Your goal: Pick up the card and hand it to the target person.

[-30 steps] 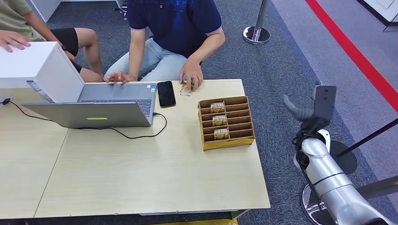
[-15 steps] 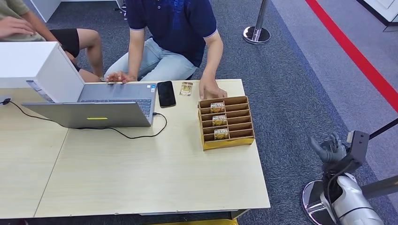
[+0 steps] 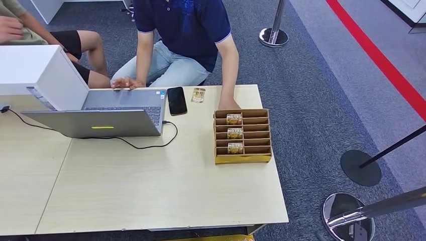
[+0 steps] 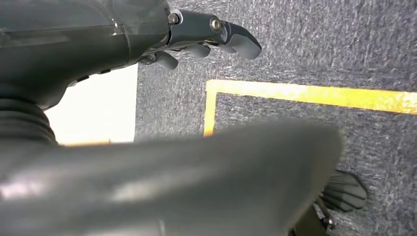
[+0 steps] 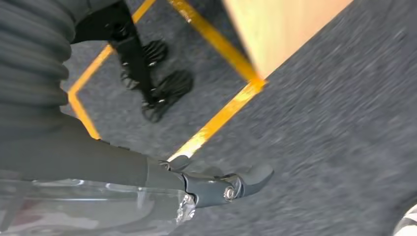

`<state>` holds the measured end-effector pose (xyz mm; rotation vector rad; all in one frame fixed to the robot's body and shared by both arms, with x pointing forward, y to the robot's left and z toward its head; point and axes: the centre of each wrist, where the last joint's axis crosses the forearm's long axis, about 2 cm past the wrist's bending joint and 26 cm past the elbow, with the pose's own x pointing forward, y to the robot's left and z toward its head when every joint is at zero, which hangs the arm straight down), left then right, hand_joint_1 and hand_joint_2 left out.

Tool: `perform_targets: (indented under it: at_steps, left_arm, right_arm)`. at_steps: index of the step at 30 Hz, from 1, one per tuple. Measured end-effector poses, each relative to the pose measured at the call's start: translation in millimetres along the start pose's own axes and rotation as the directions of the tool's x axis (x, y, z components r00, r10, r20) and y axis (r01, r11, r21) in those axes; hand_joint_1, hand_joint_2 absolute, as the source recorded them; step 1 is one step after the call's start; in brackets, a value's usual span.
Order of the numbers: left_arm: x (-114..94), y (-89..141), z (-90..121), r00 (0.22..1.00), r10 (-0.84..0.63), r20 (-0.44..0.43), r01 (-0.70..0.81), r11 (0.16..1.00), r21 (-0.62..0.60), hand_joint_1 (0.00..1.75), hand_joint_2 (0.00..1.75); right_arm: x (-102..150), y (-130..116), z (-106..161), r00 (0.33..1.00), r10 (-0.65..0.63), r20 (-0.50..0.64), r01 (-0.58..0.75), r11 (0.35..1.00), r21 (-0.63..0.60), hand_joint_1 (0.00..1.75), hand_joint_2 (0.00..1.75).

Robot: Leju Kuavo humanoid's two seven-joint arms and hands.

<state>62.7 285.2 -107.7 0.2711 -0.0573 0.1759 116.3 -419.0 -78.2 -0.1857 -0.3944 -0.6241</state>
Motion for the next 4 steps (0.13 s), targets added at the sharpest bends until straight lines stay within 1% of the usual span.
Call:
perform_targets:
  at_steps: [1,3,4]
  left_arm:
    - [0,0,0,1.0,0.001,-0.007,-0.001,1.0,0.003,0.0,1.75]
    - [0,0,0,1.0,0.001,-0.018,-0.001,1.0,0.008,0.0,1.75]
    - [0,0,0,1.0,0.001,-0.02,-0.001,1.0,0.009,0.0,1.75]
  right_arm:
    - [-7,1,0,1.0,-0.002,-0.023,0.002,1.0,-0.017,0.0,0.0]
    - [-17,2,0,0.998,0.001,-0.057,-0.004,0.999,-0.046,0.0,0.87]
    - [-20,2,0,0.998,0.003,-0.065,-0.007,0.999,-0.052,0.0,1.16]
